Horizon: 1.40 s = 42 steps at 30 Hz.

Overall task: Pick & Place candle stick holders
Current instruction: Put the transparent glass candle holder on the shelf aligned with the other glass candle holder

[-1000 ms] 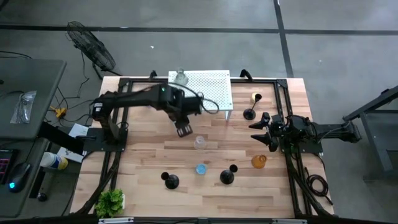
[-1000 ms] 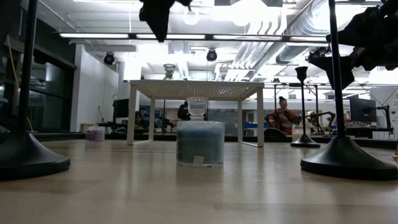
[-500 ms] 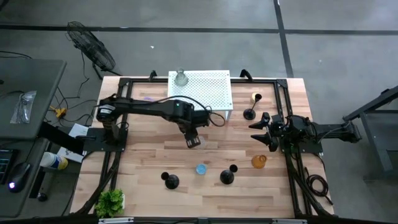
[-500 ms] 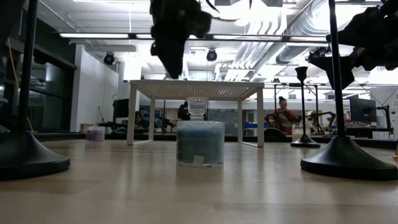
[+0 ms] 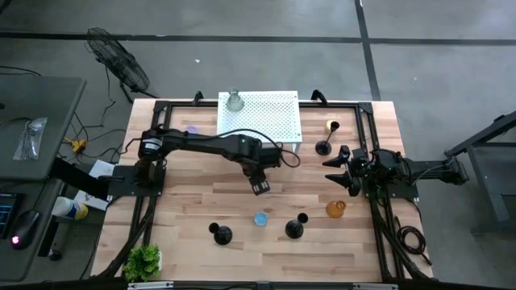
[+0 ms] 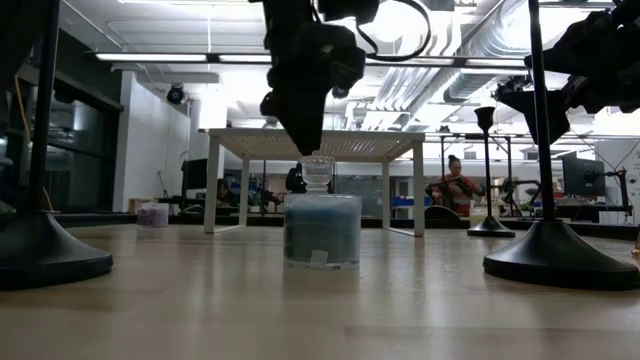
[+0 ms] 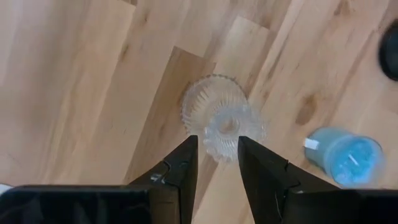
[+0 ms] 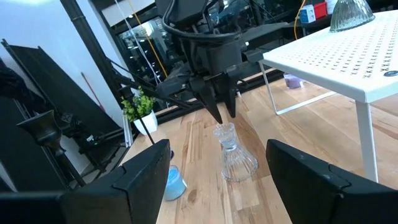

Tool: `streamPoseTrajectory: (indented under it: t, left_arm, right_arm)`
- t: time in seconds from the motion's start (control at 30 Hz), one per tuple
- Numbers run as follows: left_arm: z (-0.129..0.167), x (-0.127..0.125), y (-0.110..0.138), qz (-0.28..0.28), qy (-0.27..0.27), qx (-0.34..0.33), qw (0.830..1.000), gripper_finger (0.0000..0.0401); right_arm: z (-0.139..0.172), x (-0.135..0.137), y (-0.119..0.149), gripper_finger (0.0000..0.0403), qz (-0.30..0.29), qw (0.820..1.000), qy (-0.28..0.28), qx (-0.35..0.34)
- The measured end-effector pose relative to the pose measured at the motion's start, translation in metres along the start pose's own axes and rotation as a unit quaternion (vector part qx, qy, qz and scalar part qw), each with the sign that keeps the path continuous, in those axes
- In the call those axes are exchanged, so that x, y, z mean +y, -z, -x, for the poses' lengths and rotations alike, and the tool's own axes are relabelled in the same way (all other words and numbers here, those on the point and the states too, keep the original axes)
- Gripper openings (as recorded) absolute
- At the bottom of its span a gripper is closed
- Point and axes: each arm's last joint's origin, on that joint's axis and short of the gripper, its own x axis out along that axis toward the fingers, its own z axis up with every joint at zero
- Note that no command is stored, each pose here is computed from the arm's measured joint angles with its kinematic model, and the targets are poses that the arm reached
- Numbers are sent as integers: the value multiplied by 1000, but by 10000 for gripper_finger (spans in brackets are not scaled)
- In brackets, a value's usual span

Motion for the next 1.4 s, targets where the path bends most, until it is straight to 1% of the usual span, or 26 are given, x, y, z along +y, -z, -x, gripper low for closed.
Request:
streamPoseTrajectory:
  t: [0.27, 0.47, 0.73, 0.83, 1.0, 1.1, 1.17, 1.4]
  left_arm:
    - [-7, -1, -4, -15, -6, 1, 1000, 111]
    - [-18, -2, -3, -25, -1, 23, 999, 111]
    - [-20, -1, -2, -36, -3, 28, 999, 108]
    - [-20, -2, -2, -38, -3, 28, 999, 92]
    - [-20, -1, -2, -45, -1, 30, 999, 40]
    - [-19, -2, -2, -51, 10, 31, 998, 15]
    - [-18, -3, -2, -53, 19, 32, 998, 11]
    - [-18, -3, -3, -64, 20, 32, 997, 10]
  right_arm:
    - [0, 0, 0, 260, 0, 1000, 0, -1]
    - [0, 0, 0, 260, 0, 1000, 0, -1]
    - [0, 0, 0, 260, 0, 1000, 1, 2]
    - [0, 0, 0, 260, 0, 1000, 1, 2]
    - [0, 0, 0, 260, 0, 1000, 1, 2]
    - [0, 0, 0, 260, 0, 1000, 1, 2]
    - [0, 0, 0, 260, 0, 1000, 1, 2]
    - [0, 0, 0, 260, 0, 1000, 1, 2]
